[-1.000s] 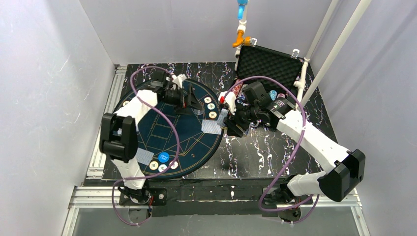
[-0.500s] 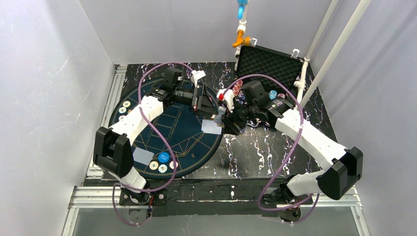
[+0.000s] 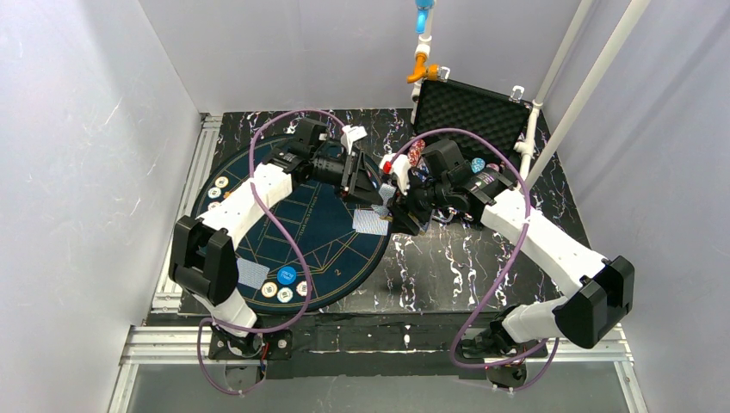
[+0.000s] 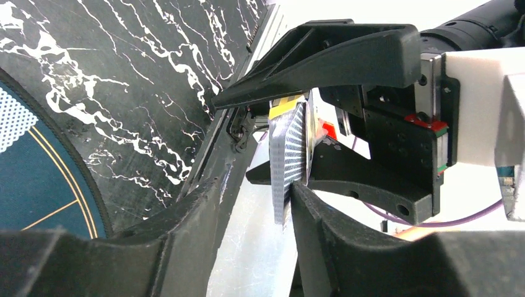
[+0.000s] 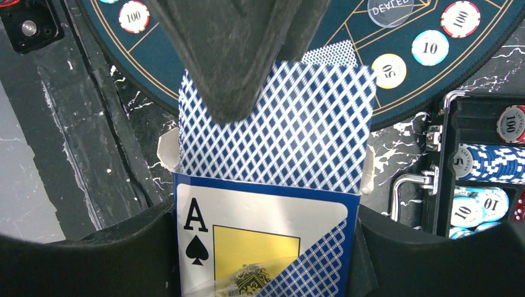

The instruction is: Distribute texas hold em gaming equipment

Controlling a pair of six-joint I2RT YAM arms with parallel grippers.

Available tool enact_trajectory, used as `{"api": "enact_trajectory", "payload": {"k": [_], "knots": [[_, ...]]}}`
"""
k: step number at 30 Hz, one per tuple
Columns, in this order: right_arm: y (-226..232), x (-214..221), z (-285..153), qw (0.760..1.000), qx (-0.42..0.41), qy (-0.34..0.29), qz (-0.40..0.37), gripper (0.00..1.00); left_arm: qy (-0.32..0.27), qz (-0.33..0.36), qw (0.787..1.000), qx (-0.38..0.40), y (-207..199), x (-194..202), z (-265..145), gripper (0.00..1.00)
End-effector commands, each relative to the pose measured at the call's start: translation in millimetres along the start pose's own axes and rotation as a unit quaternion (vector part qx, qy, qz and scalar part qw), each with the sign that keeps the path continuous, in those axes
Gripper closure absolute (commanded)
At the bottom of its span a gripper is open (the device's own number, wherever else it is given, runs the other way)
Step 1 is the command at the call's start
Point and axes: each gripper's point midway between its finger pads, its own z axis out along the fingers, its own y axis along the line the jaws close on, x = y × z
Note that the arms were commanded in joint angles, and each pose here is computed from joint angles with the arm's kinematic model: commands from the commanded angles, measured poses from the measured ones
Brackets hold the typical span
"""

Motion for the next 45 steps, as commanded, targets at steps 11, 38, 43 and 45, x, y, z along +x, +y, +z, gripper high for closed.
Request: {"api": "enact_trajectory", "payload": {"k": [11, 38, 43, 45], "knots": [[-3.9, -20.9, -9.0, 0.999, 0.014, -0.034, -0.019, 0.99, -0.055, 0.028, 0.998, 0.026, -17.1, -27.6, -39.7, 0.4], [-2.1, -12.9, -8.9, 1.0, 0.013, -0.023, -0.012, 0.99, -0.084, -0.039, 0.996, 0.004, 3.4, -25.4, -49.3, 1.0], [-1.9, -9.1, -11.1, 1.0, 0.017, -0.02, -0.012, 0.99, -0.114, -0.055, 0.991, -0.043, 22.7, -37.0, -81.1, 1.0], [-1.8, -7.1, -11.8, 1.0, 0.019, -0.02, -0.012, 0.99, -0.112, -0.052, 0.988, -0.09, 39.6, -37.4, -93.1, 1.0]]}}
